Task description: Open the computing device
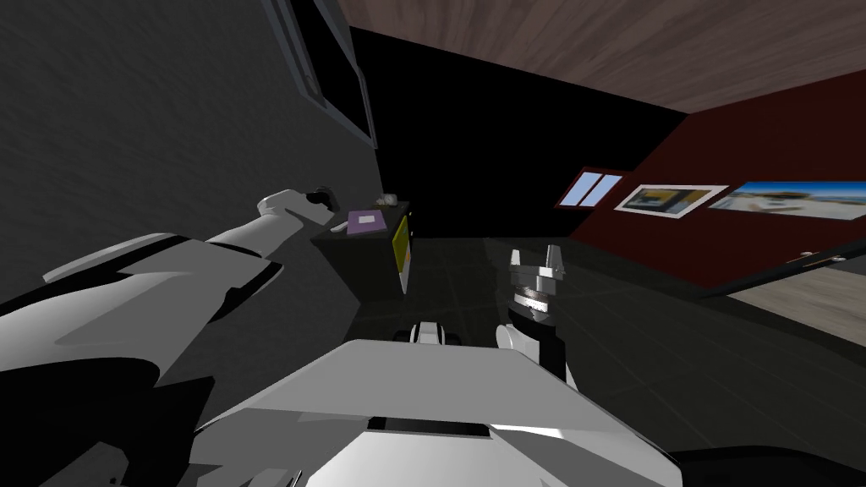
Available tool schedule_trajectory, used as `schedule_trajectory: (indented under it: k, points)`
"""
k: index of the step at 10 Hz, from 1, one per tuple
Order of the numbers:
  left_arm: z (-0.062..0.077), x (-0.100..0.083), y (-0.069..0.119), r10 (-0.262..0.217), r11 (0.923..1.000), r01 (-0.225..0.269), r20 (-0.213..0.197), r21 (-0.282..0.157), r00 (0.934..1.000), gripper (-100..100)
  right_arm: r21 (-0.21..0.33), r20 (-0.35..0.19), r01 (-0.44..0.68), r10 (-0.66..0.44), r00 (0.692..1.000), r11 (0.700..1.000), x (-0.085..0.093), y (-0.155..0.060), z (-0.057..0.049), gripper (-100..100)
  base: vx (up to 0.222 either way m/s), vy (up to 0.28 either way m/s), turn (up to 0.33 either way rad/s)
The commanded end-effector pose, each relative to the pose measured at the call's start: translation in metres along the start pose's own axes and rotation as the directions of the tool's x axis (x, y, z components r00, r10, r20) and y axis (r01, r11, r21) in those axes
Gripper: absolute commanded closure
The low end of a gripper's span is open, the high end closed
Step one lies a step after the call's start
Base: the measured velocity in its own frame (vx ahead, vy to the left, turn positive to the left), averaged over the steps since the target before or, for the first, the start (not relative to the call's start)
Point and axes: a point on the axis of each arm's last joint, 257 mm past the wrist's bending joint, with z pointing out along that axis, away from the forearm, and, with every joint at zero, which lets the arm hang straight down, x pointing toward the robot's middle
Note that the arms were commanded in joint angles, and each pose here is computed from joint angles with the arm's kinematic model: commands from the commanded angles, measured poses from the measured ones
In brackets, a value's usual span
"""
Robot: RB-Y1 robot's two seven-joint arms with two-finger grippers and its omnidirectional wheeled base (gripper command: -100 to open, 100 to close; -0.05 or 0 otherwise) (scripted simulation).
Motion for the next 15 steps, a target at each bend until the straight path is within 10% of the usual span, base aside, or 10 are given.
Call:
schedule_trajectory:
  k: [1, 5, 10, 11, 15]
  points:
    - [0.003, -0.014, 0.006, -0.001, 0.9999, 0.002, 0.027, -0.014, 0.9996, -100, 0.000, 0.000, 0.000, 0.000, 1.000, 1.000, 0.000, 0.000, 0.000, 0, 0.010, 0.003, 0.000]
    - [0.005, -0.025, -0.034, 0.010, 0.9989, -0.012, 0.049, 0.045, 0.9987, -100, 0.000, 0.000, 0.000, 0.000, 1.000, 1.000, 0.000, 0.000, 0.000, 0, -0.108, -0.014, -0.117]
    - [0.008, -0.053, -0.019, 0.002, 0.9998, -0.004, 0.104, 0.018, 0.9946, -100, 0.000, 0.000, 0.000, 0.000, 1.000, 1.000, 0.000, 0.000, 0.000, 0, 0.012, 0.004, 0.000]
    - [0.008, -0.053, -0.019, 0.003, 0.9998, -0.005, 0.104, 0.018, 0.9946, 0, 0.000, 0.000, 0.000, 0.000, 1.000, 1.000, 0.000, 0.000, 0.000, 0, 0.000, 0.000, 0.000]
    - [0.008, -0.053, -0.019, 0.003, 0.9998, -0.005, 0.104, 0.018, 0.9946, 0, 0.000, 0.000, 0.000, 0.000, 1.000, 1.000, 0.000, 0.000, 0.000, 0, 0.000, 0.000, 0.000]
